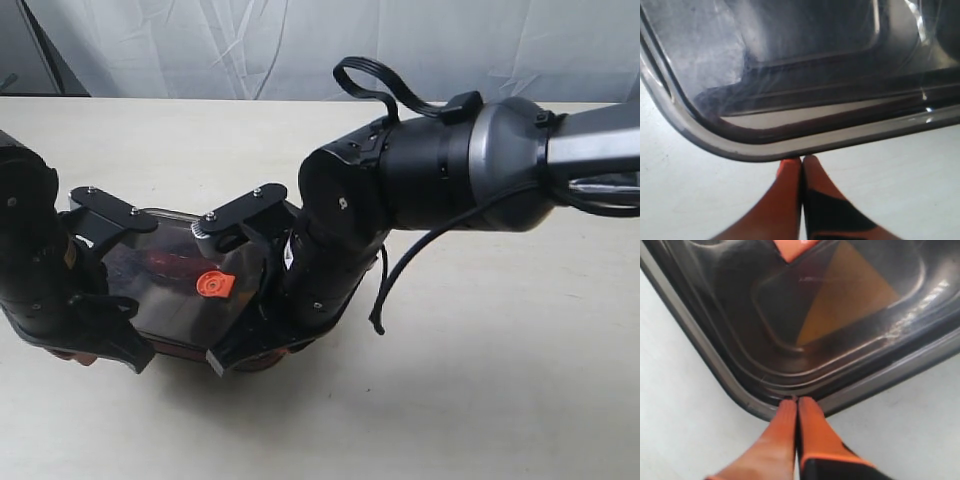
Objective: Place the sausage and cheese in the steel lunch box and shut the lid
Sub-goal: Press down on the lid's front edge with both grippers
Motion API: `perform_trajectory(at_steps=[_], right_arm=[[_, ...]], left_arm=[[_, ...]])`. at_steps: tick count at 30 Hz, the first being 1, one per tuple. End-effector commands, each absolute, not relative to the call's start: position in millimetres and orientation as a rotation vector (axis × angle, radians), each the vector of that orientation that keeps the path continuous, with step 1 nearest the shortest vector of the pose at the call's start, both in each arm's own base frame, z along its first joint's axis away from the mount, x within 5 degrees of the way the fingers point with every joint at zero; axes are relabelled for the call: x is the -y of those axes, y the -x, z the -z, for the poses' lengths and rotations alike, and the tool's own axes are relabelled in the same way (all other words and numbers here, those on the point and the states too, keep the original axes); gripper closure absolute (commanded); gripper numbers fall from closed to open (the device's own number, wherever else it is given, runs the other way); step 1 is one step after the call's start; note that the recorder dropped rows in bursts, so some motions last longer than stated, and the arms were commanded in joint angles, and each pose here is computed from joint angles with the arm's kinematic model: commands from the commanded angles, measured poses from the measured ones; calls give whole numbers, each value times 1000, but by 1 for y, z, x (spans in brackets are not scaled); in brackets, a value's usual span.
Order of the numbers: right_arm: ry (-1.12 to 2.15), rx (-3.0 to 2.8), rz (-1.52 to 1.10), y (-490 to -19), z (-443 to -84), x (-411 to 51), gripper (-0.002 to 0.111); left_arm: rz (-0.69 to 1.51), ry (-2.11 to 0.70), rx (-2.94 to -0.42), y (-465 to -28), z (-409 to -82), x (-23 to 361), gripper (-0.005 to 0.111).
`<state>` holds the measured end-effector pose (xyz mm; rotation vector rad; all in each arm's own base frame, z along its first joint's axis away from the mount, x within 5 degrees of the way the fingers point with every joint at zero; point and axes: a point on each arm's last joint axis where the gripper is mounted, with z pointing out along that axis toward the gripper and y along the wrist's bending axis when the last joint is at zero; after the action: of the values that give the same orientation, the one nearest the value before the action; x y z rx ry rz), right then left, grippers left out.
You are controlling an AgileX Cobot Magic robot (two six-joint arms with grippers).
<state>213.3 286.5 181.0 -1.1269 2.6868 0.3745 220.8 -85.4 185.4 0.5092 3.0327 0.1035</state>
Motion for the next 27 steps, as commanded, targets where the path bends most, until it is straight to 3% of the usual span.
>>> perform_trajectory(at_steps=[1,6,13,27], right_arm=[[1098,-2599,-412,-219,-203,-289,109],[1099,-2611,-351,-218,-220,-283,109],[1058,-2736,5,-222,-214,-261,109],[1044,-2816,-54,-227,-170,-277,109]], left_arm=[[-98,-500,-3010,-222,-185,86,106],[-97,-499,-3013,-222,-185,86,106],[-102,-500,-3023,-221,-185,85,106],[-102,-500,-3023,-221,-185,85,106]])
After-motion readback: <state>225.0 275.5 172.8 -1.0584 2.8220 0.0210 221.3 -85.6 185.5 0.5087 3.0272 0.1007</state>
